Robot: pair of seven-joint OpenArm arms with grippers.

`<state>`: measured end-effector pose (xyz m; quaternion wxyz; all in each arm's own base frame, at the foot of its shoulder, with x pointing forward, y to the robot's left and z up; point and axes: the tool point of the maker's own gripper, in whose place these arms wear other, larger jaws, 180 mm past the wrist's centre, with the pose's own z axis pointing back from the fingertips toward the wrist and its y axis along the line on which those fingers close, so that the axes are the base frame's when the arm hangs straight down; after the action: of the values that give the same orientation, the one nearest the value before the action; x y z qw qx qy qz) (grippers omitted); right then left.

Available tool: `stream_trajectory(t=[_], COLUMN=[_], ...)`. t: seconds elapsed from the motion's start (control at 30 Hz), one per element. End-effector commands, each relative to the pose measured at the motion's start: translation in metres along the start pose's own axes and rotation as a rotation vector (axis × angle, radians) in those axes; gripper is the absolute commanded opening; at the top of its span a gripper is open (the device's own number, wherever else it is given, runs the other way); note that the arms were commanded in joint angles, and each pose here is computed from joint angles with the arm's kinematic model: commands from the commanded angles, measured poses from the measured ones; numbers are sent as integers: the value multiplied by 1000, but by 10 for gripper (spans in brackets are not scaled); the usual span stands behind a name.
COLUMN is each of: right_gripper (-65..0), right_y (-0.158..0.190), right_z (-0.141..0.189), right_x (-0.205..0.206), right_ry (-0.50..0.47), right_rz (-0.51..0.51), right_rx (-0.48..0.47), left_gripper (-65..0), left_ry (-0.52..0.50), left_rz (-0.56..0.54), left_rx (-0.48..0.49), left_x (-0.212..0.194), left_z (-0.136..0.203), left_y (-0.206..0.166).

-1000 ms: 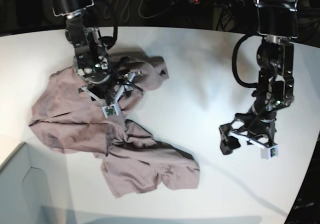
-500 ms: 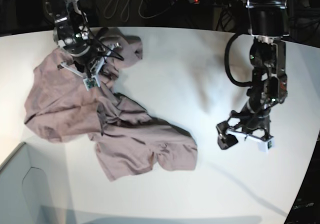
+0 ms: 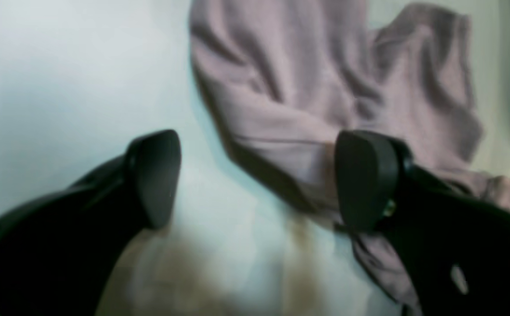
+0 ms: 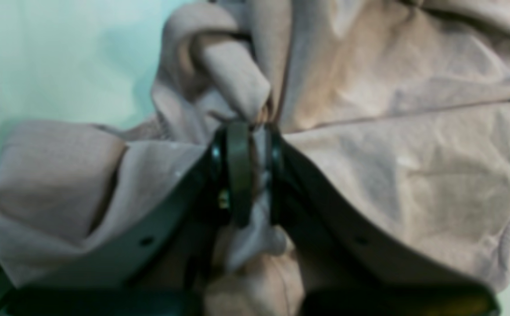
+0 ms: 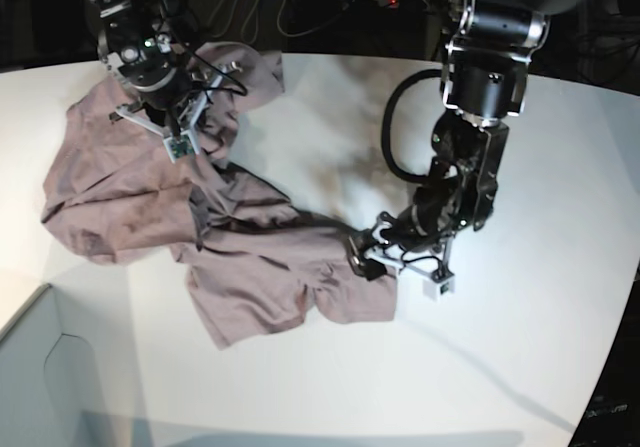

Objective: Layout the t-shirt on the table in an organized manner, then fold the t-shirt properly
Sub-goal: 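Grasp the shirt with both grippers and lift it off the table, then lower the shirt and regrasp a hem corner with the left gripper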

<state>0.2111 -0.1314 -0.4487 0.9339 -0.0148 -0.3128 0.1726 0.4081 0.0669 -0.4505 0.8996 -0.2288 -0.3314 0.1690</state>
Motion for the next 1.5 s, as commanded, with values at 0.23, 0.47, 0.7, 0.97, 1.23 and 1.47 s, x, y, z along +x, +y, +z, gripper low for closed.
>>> stream_trajectory(t=[0.23,0.47,0.7,0.97,1.23,1.47], right_gripper=[-650,-650,-650,-650,-650,-650], right_y=[-2,-5,-29,-70,-93,-99], right_z=[3,2,3,8,14,29], right_x=[8,13,25,39,40,69], right_ry=[-33,-48,-91,-149,-158,-242], right_rz=[1,5,6,-37,-73,-62], right_rx=[-7,-12,-63,-157,-215,-234], left_gripper=[-318,-635,-649,-649,-649,-649], left_ry=[-99,-202,-493,-715,-866,-1015], left_rz=[26,23,-77,-195,-253,-311], left_rx=[-42,-72,-172,-313,-406,-526], left_x=[20,49,148,210,238,262], left_z=[-13,-3,80,167,224,280], left_y=[-33,-43,-56,-98,-135,-184])
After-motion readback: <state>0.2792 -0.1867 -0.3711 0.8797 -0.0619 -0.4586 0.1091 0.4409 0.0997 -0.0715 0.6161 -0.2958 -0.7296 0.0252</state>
